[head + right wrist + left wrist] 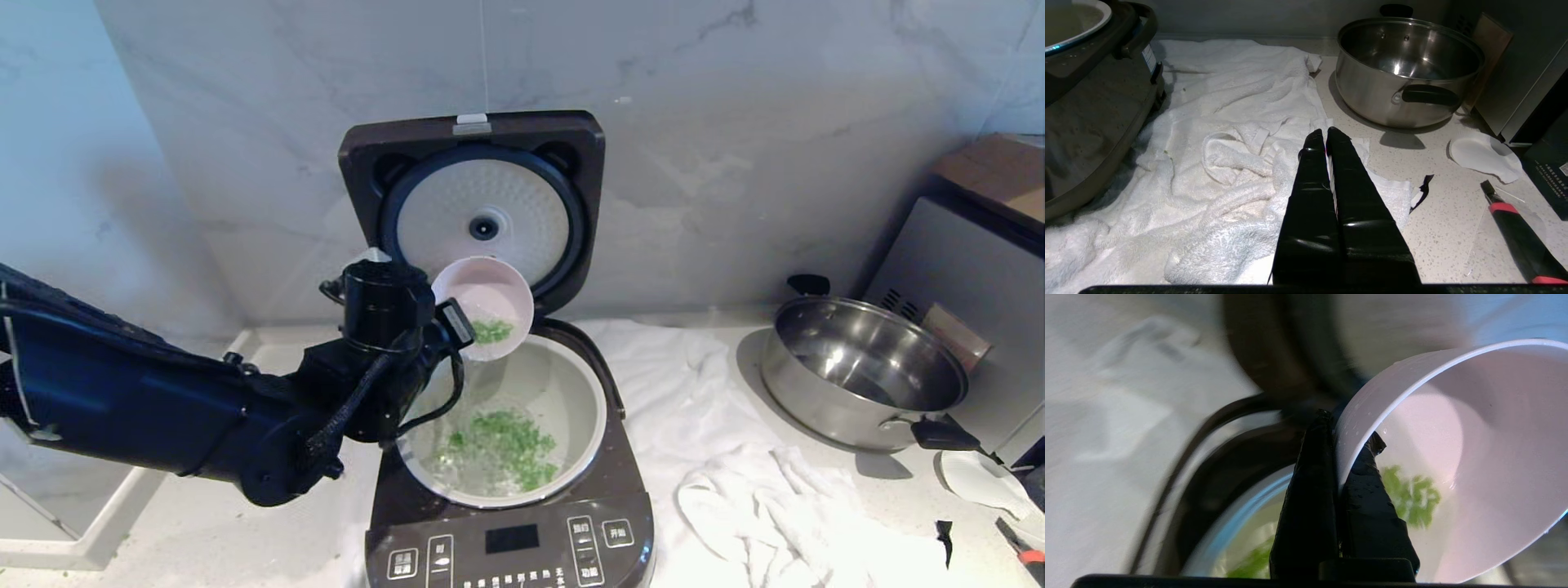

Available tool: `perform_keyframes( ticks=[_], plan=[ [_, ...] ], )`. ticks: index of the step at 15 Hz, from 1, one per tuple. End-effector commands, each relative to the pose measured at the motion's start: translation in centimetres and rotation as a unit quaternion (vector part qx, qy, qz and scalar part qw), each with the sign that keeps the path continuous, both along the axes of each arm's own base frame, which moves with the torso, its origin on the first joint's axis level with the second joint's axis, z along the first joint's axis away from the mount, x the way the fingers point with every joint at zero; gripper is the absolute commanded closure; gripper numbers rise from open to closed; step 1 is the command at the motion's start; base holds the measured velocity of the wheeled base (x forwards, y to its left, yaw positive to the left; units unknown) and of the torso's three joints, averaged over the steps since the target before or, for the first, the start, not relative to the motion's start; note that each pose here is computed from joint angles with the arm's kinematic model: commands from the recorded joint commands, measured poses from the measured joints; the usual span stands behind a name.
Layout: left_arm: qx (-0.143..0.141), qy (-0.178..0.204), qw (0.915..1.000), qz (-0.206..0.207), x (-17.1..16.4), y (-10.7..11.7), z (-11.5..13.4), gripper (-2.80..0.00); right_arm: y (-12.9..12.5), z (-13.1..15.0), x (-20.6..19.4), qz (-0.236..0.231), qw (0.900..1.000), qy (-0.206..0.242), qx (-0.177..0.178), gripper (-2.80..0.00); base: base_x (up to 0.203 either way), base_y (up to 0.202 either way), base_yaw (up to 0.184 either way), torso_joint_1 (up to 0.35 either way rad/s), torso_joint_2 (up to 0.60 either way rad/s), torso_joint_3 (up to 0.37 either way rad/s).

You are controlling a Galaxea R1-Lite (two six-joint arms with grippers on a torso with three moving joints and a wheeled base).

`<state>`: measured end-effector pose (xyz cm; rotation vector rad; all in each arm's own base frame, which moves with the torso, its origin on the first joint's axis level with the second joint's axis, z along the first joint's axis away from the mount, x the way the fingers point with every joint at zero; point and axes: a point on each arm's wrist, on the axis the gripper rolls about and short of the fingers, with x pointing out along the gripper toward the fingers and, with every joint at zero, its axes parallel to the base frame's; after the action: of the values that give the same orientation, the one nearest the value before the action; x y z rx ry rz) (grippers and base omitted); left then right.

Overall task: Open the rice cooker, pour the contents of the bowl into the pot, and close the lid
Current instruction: Pour the water from the bowl into the rice cooker

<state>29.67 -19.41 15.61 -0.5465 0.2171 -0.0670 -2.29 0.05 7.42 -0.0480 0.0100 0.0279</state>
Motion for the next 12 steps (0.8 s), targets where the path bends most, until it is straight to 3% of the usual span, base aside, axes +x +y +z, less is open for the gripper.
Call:
perform_keyframes(
  ticks=[1, 4, 5, 6, 12],
  plan=[
    [-0.019, -0.033, 0.9993, 0.002, 0.4, -0.4, -1.5, 0.0, 0.0, 0.0, 0.0, 0.001, 1.0, 0.001, 0.0, 0.0, 0.0, 0.0, 0.0, 0.0, 0.0, 0.0],
    [-0.038, -0.124, 0.9915, -0.01, 0.0, -0.6, -3.0, 0.0, 0.0, 0.0, 0.0, 0.001, 1.0, 0.001, 0.0, 0.0, 0.0, 0.0, 0.0, 0.0, 0.0, 0.0],
    [-0.032, -0.139, 0.9896, -0.018, -0.1, -0.5, -4.4, 0.0, 0.0, 0.0, 0.0, 0.001, 1.0, 0.001, 0.0, 0.0, 0.0, 0.0, 0.0, 0.0, 0.0, 0.0],
    [-0.022, -0.133, 0.9906, -0.027, -0.3, -0.3, -5.4, 0.0, 0.0, 0.0, 0.0, 0.001, 1.0, 0.001, 0.0, 0.0, 0.0, 0.0, 0.0, 0.0, 0.0, 0.0],
    [-0.03, -0.147, 0.9881, -0.035, -0.8, 0.0, -4.1, 0.0, 0.0, 0.0, 0.0, 0.001, 1.0, 0.001, 0.0, 0.0, 0.0, 0.0, 0.0, 0.0, 0.0, 0.0]
  ],
)
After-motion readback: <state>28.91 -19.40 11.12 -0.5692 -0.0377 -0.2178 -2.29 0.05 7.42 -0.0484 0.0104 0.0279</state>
